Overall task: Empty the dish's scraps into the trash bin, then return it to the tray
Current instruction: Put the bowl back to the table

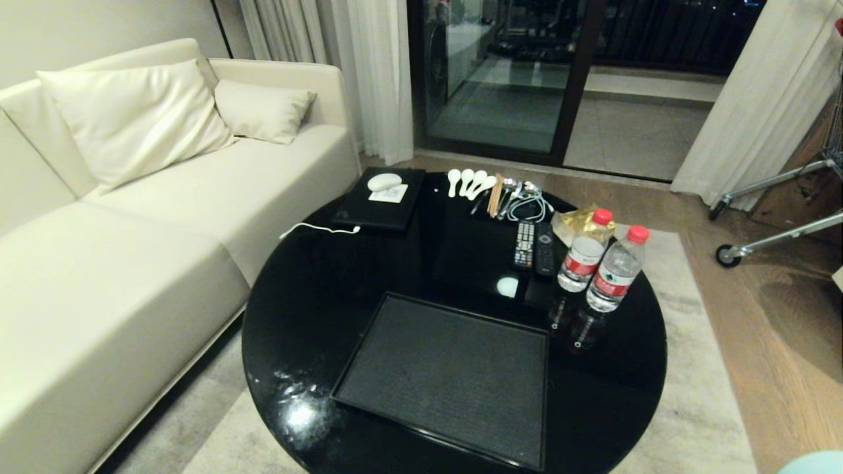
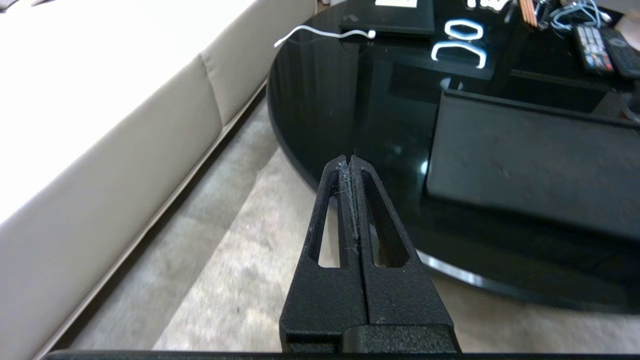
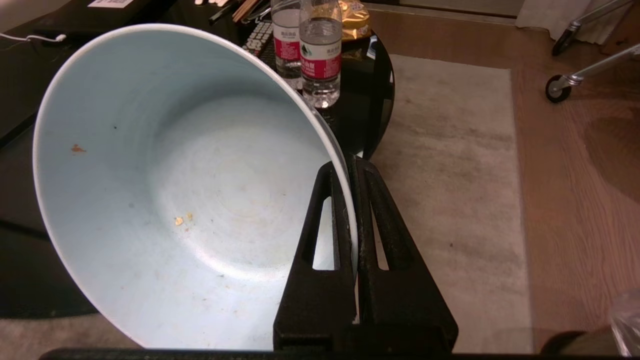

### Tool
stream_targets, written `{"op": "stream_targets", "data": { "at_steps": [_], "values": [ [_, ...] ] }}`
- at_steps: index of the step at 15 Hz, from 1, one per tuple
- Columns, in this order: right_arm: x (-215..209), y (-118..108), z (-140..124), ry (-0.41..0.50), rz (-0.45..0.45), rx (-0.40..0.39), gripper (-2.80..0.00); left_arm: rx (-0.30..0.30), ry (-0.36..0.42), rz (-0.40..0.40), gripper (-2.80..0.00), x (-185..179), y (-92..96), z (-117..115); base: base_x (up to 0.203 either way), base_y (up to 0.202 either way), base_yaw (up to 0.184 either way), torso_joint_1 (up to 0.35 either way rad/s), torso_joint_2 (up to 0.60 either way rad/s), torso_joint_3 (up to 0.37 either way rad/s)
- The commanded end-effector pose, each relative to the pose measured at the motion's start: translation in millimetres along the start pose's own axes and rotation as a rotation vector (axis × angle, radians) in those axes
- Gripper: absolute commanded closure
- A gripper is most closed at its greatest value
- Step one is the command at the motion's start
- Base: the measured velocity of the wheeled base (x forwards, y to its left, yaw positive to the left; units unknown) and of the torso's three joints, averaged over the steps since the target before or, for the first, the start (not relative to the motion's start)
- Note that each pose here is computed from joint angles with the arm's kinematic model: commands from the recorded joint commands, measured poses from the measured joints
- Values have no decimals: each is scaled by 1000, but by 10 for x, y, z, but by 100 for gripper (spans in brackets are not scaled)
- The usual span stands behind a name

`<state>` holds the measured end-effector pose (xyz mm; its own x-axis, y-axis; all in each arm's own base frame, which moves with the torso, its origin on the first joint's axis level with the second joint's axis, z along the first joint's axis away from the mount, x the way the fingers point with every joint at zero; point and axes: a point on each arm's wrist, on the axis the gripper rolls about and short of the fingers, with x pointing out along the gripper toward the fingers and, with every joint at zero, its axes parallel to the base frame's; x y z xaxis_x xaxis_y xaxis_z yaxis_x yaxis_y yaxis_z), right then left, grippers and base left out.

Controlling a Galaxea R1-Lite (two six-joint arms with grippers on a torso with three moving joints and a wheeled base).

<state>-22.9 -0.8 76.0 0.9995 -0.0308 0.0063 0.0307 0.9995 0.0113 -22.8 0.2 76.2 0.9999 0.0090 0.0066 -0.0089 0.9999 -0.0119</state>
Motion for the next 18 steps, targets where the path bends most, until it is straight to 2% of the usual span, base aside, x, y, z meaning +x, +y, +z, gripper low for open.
{"op": "stream_targets", "data": {
  "at_steps": [1, 3, 7, 8, 10, 15, 18],
  "values": [
    [1, 0, -1, 2, 0, 0, 0, 0, -1, 0, 0, 0, 0, 1, 181, 0, -2, 2, 2, 4],
    [0, 0, 3, 0, 0, 0, 0, -2, -1, 0, 0, 0, 0, 1, 139, 0, 0, 8, 2, 0],
    [-7, 2, 35, -14, 9, -21, 0, -2, -1, 0, 0, 0, 0, 1, 0, 0, 0, 0, 0, 0],
    [-33, 8, 117, -41, 36, -21, 0, -2, -1, 0, 0, 0, 0, 1, 0, 0, 0, 0, 0, 0],
    [-103, 34, 395, -93, 148, -37, 0, -2, -1, 0, 0, 0, 0, 1, 0, 0, 0, 0, 0, 0],
    [301, 113, 1025, 76, 425, -150, 0, -2, -1, 0, 0, 0, 0, 1, 0, 0, 0, 0, 0, 0],
    [767, 155, 1172, 222, 550, -206, 0, -2, -1, 0, 0, 0, 0, 1, 0, 0, 0, 0, 0, 0]
  ]
}}
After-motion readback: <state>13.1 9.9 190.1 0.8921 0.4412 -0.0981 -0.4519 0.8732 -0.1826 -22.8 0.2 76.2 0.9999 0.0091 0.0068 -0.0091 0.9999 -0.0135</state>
